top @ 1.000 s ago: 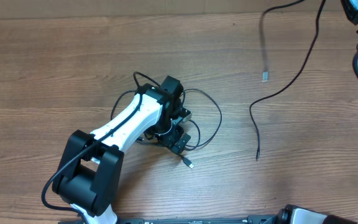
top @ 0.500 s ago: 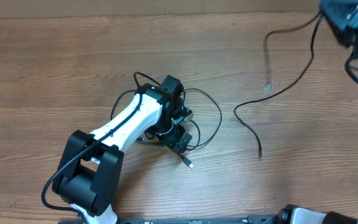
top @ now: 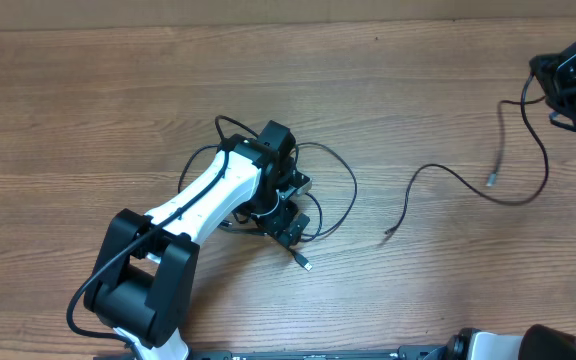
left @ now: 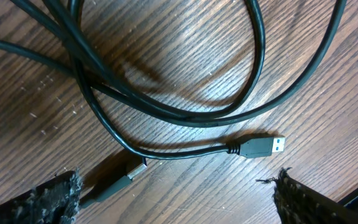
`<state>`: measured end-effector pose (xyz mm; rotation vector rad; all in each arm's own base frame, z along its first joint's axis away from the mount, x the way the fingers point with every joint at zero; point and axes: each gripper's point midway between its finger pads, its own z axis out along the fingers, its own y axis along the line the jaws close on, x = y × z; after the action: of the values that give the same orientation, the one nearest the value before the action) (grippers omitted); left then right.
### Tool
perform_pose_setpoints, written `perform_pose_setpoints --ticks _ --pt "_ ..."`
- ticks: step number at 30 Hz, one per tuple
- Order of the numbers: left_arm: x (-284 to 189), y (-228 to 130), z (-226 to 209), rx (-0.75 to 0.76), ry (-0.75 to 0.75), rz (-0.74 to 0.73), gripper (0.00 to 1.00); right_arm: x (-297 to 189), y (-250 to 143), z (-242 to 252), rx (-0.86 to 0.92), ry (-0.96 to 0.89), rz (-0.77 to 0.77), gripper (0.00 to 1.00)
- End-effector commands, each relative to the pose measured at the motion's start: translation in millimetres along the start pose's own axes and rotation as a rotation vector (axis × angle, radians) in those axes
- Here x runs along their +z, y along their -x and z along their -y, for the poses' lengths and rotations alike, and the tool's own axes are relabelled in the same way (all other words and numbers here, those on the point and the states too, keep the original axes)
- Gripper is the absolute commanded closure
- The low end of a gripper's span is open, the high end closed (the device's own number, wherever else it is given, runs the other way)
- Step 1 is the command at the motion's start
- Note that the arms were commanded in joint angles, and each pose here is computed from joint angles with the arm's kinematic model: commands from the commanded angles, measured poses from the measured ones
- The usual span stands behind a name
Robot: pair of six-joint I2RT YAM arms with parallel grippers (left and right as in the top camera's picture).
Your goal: Untangle cables
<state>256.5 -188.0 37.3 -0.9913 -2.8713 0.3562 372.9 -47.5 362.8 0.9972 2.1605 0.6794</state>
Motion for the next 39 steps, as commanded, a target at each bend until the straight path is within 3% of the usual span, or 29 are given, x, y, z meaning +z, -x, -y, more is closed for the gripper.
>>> perform_pose_setpoints --ticks 1,15,20,39 --pt "-3 0 2 0.023 -0.014 0.014 0.00 -1 14 21 -0.002 -0.118 0.078 0.96" --pt "-3 0 2 0.024 -0.015 0.015 0.00 2 -7 2 0.052 0.001 -0.044 0.96" --pt "-3 0 2 0.023 -0.014 0.014 0.00 1 -21 -3 0.182 0.028 -0.118 0.96" --pt "-4 1 2 0.025 -0.016 0.019 0.00 -8 18 75 0.293 -0.346 0.156 0.96"
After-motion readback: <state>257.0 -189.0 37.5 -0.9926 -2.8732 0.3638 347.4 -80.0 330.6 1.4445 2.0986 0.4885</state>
